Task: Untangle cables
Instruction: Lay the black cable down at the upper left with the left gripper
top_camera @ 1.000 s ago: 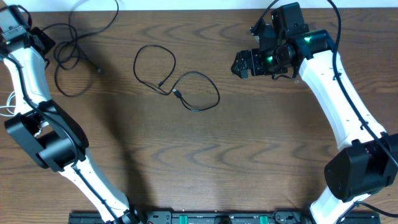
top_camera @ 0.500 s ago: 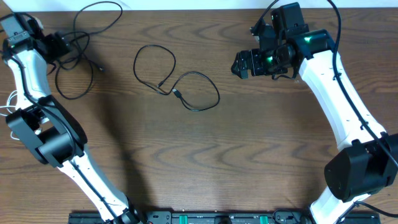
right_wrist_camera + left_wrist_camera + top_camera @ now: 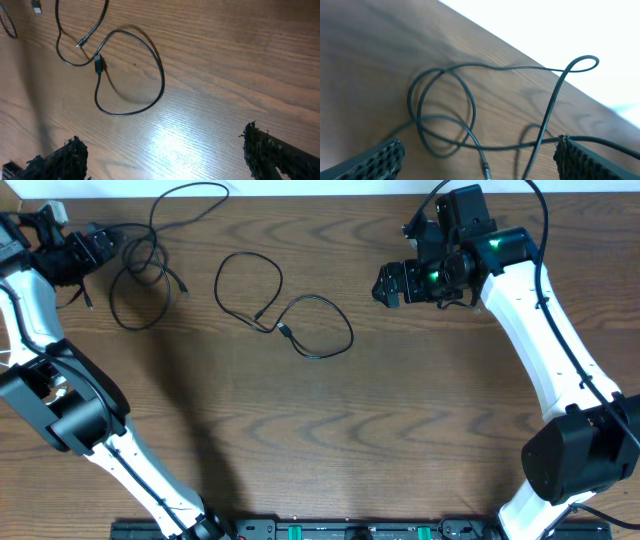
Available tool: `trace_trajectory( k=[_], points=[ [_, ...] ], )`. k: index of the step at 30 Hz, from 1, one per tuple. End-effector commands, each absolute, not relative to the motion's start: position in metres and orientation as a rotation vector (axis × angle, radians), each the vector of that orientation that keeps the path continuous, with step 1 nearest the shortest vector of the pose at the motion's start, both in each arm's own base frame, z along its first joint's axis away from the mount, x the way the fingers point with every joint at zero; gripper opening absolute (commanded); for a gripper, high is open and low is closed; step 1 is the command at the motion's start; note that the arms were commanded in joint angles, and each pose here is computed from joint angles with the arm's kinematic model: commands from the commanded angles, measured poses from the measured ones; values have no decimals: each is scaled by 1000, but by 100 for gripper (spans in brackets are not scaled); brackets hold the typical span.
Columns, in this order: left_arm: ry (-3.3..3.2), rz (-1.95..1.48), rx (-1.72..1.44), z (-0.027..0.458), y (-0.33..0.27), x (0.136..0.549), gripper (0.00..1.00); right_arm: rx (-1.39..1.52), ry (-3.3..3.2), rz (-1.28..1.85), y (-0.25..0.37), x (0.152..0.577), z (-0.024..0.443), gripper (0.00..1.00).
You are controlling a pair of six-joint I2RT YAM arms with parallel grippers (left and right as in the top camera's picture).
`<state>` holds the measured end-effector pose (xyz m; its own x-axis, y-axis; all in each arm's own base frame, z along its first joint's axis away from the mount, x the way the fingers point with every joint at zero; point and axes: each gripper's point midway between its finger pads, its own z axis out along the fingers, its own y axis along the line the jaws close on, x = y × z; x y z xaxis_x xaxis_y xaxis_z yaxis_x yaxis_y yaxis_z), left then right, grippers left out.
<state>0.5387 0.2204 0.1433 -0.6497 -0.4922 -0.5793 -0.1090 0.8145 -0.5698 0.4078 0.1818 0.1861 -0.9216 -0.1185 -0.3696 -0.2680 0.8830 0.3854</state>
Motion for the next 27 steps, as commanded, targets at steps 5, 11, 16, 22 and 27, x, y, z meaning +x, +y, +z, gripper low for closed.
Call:
trace_trajectory(
  k=[5, 11, 16, 22, 27],
  points=[
    [2280, -923, -979, 126, 201, 508, 98, -314, 2670, 641, 187, 405, 204, 98],
    [2260, -1189, -1125, 133, 172, 495, 98, -333, 2679, 635, 186, 402, 203, 98],
    [2300, -1225, -1077, 133, 163, 486, 98, -342, 2675, 633, 186, 403, 203, 98],
    [2543, -1036, -873, 108, 158, 451, 98, -343, 2676, 632, 186, 402, 203, 98],
    [2589, -1126, -570, 116, 136, 433, 98, -366, 2676, 627, 185, 401, 202, 99]
  ],
)
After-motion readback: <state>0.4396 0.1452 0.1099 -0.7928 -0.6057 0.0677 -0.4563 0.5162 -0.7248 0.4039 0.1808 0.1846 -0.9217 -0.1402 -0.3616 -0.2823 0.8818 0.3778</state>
